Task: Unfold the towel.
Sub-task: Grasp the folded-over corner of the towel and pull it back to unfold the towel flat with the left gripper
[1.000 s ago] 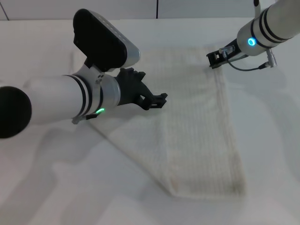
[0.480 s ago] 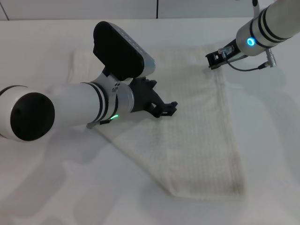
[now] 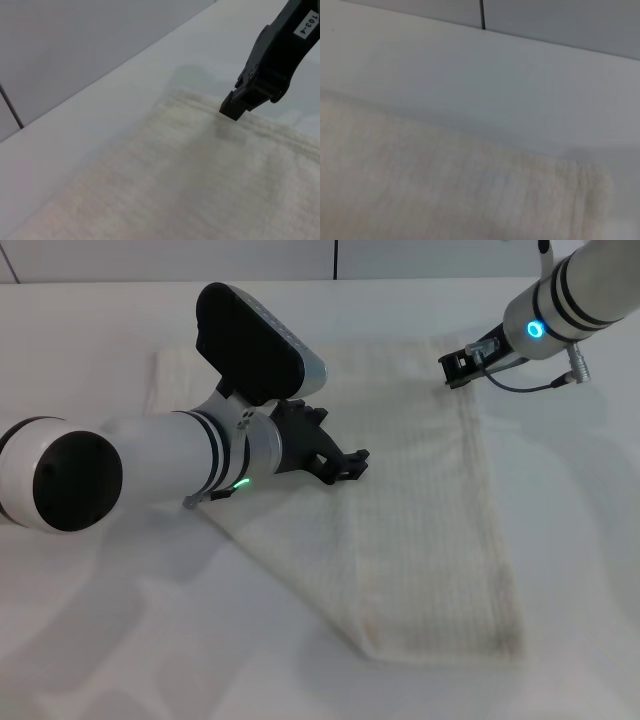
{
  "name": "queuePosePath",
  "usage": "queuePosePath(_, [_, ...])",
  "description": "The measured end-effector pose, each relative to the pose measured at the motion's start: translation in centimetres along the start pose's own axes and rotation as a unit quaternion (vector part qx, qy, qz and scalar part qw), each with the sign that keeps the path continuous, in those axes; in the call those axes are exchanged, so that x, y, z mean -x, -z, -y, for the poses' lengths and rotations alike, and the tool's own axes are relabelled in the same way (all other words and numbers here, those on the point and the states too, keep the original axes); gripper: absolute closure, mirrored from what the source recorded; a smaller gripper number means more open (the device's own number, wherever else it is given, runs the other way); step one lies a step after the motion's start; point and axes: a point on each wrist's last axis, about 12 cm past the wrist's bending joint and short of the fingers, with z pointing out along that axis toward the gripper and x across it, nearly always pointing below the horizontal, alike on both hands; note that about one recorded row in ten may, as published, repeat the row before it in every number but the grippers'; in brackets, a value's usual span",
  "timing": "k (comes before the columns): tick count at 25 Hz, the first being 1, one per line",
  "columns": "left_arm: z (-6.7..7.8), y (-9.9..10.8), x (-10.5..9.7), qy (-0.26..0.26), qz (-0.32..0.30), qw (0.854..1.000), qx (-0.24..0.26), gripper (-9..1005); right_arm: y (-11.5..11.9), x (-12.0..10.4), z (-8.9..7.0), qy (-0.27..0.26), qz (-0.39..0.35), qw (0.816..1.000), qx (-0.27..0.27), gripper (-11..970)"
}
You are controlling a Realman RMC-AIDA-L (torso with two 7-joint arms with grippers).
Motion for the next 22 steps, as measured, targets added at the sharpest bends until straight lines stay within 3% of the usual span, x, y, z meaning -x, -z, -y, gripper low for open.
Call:
queuePosePath(14, [-0.03,0.19,0.09,-0.007,0.001,1.000,-0.001,421,0.05,-0.10,0.02,0.003,-0.004,1.000,0.001,960])
queuePosePath(22, [0.17,0.18,0.32,-0.011,-0.012,1.000,-0.013,866,0.05,-0.13,0.04,0.003,-0.004,1.000,0.001,960])
